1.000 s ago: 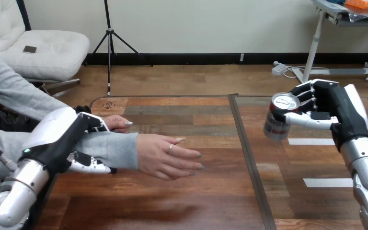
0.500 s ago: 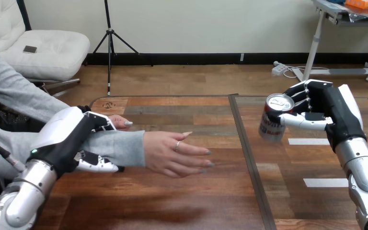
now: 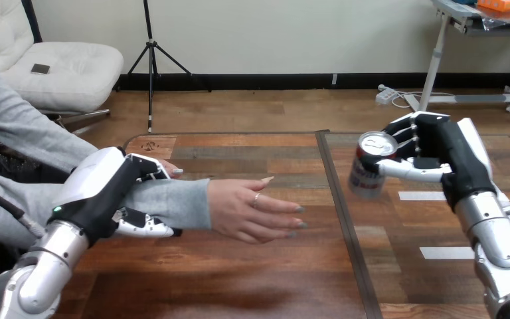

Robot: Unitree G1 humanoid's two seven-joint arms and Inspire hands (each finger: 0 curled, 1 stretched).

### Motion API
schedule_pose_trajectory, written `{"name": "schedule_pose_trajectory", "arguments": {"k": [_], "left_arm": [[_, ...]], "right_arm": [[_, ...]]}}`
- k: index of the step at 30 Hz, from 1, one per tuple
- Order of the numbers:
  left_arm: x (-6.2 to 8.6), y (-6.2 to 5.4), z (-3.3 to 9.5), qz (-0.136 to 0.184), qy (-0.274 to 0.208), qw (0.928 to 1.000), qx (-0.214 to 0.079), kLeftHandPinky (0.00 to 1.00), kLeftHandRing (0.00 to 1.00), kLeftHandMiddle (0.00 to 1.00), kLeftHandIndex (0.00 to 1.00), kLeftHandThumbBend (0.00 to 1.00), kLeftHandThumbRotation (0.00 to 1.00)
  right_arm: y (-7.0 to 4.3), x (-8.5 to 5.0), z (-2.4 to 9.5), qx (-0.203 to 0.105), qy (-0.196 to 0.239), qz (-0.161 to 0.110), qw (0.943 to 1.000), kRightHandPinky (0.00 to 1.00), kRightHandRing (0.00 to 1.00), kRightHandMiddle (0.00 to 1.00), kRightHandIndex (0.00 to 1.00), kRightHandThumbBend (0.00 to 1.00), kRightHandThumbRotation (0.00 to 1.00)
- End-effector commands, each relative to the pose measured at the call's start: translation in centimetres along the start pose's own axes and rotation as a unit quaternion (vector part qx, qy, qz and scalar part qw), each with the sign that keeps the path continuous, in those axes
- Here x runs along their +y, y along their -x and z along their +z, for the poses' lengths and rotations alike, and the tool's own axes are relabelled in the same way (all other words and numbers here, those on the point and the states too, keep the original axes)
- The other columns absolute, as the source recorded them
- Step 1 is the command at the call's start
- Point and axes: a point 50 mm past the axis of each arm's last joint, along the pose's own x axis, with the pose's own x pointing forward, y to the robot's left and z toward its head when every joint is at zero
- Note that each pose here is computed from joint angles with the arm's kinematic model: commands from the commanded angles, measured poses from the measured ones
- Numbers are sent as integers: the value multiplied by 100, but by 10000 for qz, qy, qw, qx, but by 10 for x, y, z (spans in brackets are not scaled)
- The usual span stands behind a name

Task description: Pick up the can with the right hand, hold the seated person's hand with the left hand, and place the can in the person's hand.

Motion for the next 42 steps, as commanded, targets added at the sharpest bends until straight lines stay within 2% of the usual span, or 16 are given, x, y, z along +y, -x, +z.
{"name": "schedule_pose_trajectory", "arguments": {"k": [1,21,32,35,42], "left_arm": [[26,-23,31,640,5,9952,-746,31,35,41,43,69,0],[23,-28,35,660,37,9946,-796,30,34,40,43,68,0],[21,-30,36,594,67,9950,-794,31,35,41,43,68,0],[21,-30,36,589,84,9952,-774,32,35,41,43,67,0],[21,-30,35,606,81,9952,-768,32,36,42,43,68,0]], "right_arm": [[-23,-2,36,-718,-160,-143,9972,35,37,42,44,68,0],[-25,9,41,-854,-32,13,9963,35,37,42,45,70,0],[-27,16,44,-861,-115,127,9961,34,37,42,45,71,0],[-28,18,45,-890,-197,163,9957,33,36,41,45,71,0],[-28,23,48,-1055,-89,239,9941,33,36,41,45,71,0]]}}
